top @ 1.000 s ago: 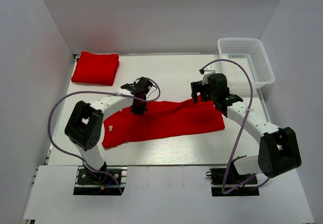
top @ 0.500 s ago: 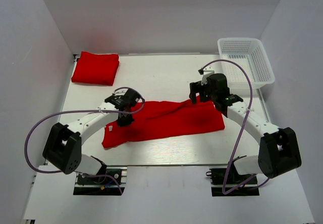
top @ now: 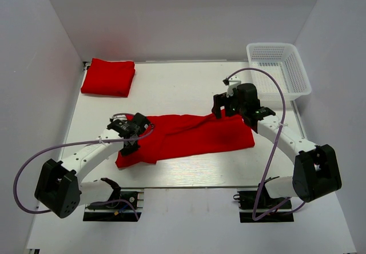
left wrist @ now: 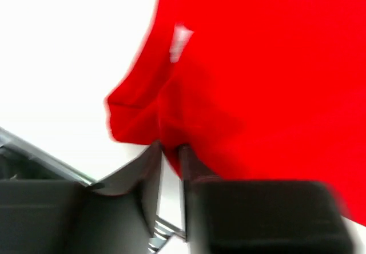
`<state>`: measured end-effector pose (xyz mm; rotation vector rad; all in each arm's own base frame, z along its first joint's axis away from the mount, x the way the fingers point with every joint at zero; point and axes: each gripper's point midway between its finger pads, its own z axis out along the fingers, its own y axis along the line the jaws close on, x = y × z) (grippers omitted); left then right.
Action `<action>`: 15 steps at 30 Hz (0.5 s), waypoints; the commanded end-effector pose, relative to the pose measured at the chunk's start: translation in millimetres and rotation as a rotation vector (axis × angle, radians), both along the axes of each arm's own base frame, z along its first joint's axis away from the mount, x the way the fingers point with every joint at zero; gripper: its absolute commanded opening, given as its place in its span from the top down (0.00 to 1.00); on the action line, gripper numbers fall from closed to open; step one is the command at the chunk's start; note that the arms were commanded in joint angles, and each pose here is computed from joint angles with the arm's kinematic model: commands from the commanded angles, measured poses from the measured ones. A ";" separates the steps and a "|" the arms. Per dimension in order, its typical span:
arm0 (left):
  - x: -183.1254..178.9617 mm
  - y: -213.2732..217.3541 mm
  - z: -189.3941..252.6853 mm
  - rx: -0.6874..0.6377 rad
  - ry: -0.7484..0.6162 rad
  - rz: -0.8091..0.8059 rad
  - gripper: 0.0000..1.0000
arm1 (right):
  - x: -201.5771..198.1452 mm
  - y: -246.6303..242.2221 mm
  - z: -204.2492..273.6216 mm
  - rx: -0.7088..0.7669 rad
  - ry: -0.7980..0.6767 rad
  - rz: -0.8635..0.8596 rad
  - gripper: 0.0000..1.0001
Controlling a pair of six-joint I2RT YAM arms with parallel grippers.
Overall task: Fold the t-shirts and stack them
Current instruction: Fold the other side of the tshirt into a rectangle
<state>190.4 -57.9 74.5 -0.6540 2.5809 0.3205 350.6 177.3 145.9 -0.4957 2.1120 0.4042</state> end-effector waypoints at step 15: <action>74.5 -22.0 41.3 0.055 -0.151 -0.101 0.00 | 2.2 -2.0 3.1 0.031 0.056 -0.070 0.10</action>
